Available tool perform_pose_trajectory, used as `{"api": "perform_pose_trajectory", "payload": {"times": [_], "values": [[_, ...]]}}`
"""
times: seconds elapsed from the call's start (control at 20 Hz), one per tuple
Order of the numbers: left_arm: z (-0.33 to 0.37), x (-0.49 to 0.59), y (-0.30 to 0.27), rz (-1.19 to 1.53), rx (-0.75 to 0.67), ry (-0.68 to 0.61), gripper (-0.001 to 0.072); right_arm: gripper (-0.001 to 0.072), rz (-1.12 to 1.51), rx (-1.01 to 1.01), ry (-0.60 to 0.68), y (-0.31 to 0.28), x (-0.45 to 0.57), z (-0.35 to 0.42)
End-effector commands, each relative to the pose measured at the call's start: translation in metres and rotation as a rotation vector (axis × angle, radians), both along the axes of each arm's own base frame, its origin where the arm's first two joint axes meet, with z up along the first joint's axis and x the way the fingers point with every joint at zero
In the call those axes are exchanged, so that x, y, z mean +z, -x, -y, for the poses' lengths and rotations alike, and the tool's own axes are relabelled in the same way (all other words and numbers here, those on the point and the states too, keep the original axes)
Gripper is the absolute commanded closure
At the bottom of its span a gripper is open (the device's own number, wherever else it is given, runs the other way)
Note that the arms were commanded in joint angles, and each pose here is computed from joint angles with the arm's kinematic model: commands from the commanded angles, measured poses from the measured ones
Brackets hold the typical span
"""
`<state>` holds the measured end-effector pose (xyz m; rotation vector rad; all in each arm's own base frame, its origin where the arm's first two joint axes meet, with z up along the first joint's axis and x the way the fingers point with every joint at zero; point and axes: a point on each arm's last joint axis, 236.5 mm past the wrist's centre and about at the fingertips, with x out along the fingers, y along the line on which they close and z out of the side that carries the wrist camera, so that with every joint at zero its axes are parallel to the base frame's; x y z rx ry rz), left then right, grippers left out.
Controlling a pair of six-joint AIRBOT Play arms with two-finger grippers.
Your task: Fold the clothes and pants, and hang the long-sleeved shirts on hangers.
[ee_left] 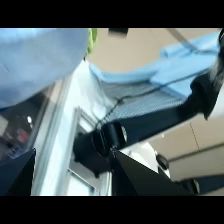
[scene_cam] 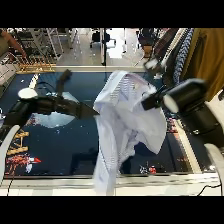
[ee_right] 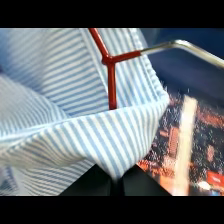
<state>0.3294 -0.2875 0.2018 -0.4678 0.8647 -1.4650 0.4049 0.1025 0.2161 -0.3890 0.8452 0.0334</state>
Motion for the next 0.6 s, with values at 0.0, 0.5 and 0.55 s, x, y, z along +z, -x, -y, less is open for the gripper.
{"api": "perform_pose_trajectory", "payload": {"times": [0.0, 0.5, 0.55], "values": [[0.031, 0.000, 0.038, -0.055, -0.089, -0.051, 0.0216, 0.0693, 0.143, 0.056, -0.111, -0.004, 0.071, -0.006], [0.020, 0.019, 0.089, -0.073, -0.240, -0.066, 0.0309, 0.0694, 0.657, -0.458, -0.330, -0.024, 0.202, 0.172], [0.018, 0.019, 0.094, -0.073, -0.263, -0.068, 0.0309, 0.0694, 0.661, -0.572, -0.301, -0.011, 0.198, 0.212]]}}
